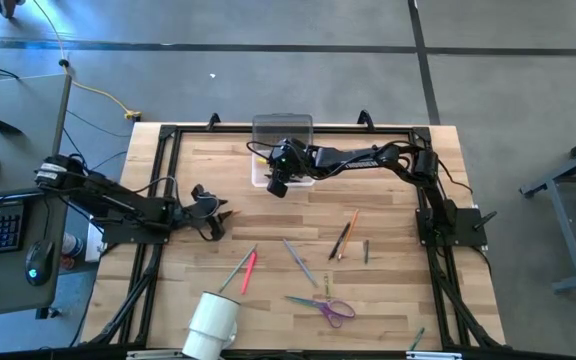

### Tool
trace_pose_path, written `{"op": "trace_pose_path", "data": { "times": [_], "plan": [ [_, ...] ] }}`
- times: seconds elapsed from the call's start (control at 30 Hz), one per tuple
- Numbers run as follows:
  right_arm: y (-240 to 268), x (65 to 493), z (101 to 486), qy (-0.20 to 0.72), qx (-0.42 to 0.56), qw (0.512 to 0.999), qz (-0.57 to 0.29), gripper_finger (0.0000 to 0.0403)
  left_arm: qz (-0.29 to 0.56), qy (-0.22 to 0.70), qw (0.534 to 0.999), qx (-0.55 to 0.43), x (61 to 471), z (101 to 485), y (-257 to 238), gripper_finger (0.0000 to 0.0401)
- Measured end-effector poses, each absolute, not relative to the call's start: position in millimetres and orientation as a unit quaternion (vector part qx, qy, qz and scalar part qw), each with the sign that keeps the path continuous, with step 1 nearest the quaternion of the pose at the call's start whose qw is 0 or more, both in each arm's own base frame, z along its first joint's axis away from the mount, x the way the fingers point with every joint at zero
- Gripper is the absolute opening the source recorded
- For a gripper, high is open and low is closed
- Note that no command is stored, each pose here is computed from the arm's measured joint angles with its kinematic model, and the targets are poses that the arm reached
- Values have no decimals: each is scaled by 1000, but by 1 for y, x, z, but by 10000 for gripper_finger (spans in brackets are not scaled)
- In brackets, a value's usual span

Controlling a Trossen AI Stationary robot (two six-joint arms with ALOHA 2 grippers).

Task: Pick & place school supplies into a supply box
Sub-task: Put the left orange pencil into the supply box

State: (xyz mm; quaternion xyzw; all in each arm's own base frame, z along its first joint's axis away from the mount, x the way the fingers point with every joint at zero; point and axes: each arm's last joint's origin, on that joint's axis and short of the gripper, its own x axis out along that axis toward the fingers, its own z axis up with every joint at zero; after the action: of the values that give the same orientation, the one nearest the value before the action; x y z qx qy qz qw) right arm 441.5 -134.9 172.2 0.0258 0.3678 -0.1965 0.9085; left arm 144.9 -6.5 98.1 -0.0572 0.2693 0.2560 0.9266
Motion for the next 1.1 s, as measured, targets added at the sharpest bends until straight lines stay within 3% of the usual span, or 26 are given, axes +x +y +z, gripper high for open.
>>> {"op": "trace_pose_path", "data": {
  "times": [0.7, 0.87, 1.1],
  "plan": [
    [-135, 442, 172, 368, 25, 909, -194, 94, 233, 316, 914, -102, 150, 87, 8, 210],
    [-135, 442, 172, 368, 25, 909, -192, 94, 242, 306, 918, -71, 151, 88, 9, 210],
    [-132, 442, 172, 367, 40, 916, -155, 94, 124, 281, 950, -63, 164, 103, 3, 210]
  ]
}}
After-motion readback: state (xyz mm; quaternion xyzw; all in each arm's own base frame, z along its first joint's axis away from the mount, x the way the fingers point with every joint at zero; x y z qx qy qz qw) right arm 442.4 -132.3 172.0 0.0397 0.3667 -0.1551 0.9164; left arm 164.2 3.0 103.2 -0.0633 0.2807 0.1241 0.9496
